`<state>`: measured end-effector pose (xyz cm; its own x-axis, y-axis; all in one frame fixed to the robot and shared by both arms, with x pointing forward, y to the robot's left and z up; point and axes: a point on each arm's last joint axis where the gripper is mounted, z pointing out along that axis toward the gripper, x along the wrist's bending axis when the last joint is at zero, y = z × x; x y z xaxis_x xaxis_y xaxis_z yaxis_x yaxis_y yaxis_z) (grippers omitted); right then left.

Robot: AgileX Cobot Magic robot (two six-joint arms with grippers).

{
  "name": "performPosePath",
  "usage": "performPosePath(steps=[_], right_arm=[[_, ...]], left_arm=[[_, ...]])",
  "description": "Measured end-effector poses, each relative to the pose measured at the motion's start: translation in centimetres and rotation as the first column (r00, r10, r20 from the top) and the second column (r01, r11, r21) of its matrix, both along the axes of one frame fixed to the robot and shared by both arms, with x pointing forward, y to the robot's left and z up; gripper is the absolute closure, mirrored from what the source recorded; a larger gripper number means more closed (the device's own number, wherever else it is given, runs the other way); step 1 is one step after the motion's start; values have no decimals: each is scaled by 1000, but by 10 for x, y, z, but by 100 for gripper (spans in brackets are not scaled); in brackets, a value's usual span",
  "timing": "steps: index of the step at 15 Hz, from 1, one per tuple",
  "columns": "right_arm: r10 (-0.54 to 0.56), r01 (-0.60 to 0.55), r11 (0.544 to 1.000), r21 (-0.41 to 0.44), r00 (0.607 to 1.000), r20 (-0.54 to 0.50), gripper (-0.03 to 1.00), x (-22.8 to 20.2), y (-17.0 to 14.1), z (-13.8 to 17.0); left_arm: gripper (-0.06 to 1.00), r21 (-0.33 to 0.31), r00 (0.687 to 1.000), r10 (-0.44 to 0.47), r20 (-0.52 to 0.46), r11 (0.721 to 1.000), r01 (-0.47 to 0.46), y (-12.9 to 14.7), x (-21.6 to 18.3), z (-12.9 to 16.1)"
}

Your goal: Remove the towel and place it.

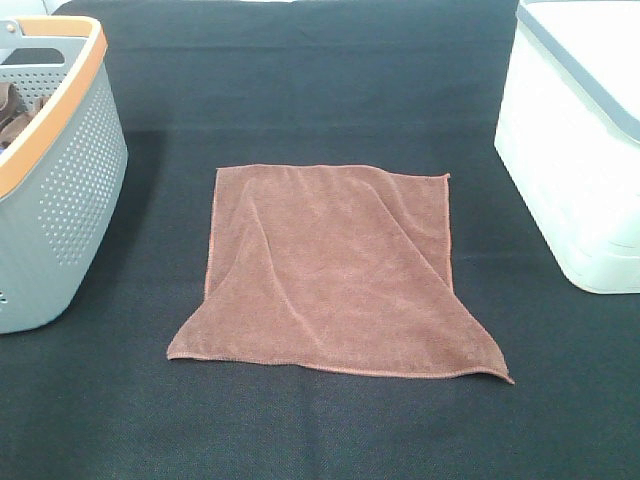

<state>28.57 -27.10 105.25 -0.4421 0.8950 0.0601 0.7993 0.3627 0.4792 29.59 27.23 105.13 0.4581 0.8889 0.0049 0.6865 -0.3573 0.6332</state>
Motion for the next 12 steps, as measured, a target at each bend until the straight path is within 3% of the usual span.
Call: performPosePath(steps=[3, 6, 12], right_arm=[[-12, 6, 999, 38, 990, 143, 16, -16, -8, -7], [-34, 1, 995, 100, 944, 328, 16, -38, -18, -7], [-40, -3, 994, 114, 929, 367, 16, -44, -20, -6]], left_arm=[[25, -9, 997, -50, 65, 999, 51, 5, -12, -4], [25, -7, 986, -99, 136, 995, 100, 9, -21, -3], [25, -3, 985, -104, 139, 994, 105, 9, -21, -3]])
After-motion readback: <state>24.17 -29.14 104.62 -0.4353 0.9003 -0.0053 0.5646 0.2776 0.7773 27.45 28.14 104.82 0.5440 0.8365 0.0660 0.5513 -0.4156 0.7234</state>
